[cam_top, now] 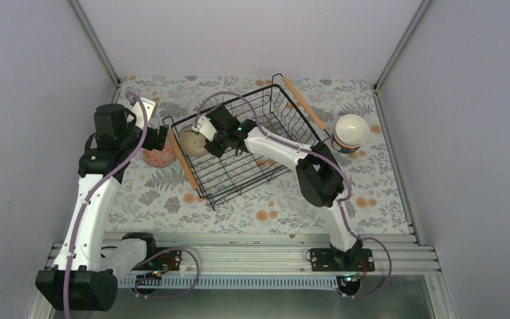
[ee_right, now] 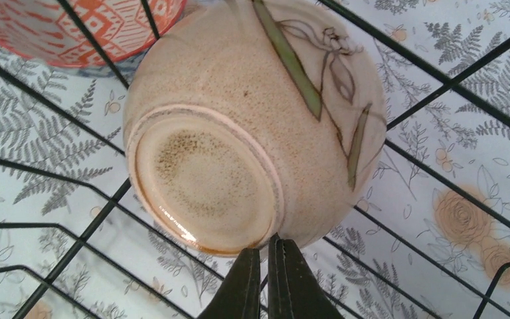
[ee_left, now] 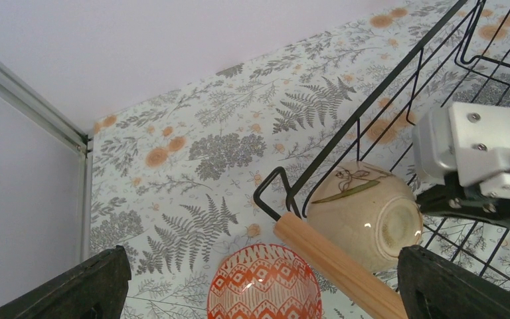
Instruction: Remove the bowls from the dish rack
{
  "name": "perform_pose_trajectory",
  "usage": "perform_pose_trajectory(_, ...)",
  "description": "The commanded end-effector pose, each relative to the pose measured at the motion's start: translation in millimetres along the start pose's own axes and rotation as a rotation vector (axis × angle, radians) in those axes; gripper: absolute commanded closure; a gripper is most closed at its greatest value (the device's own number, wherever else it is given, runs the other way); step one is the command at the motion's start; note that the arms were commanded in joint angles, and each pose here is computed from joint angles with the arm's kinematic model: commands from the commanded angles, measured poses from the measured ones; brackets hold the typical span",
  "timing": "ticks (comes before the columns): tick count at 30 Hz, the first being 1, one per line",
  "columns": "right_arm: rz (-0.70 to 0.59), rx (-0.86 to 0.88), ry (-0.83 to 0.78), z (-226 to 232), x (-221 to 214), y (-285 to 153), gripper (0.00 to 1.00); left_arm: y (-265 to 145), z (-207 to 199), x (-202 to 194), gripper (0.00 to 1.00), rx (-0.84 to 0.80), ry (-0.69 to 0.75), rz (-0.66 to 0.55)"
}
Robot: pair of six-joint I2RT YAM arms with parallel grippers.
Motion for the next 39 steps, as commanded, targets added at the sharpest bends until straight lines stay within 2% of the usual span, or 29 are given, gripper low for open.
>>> perform_pose_trajectory(1,-0.008,0.027,-0.027,18,8,-23,0.96,-6,1,2,0.00,-0.001,-0.018,-0.023)
perform_pose_trajectory(7,0.005,-0.043,-0.016,9,8,-38,0.96,-6,1,1,0.00,-0.003,-0.019,-0.023)
perform_pose_trajectory(13,-0.017,-0.018,-0.028,14,6,-48,0.96,-7,1,2,0.00,-0.007,-0.022,-0.025)
perform_pose_trajectory(26,-0.016,0.119,-0.056,34,15,-11,0.96,-6,2,1,0.00,-0.012,-0.031,-0.020)
perform_pose_trajectory(39,0.047,0.107,-0.103,39,-4,14,0.96,-7,3,0,0.00,-0.018,-0.034,-0.024)
Point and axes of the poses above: each gripper's point midway between its finger pads, its own y axis out along the fingers, its own z axis along the line the jaws close on, x = y × z, the point moved 3 cm from there along -y, back along the fingers, and after that the axes turned 4 degrees about -y, right-handed, at the moved point
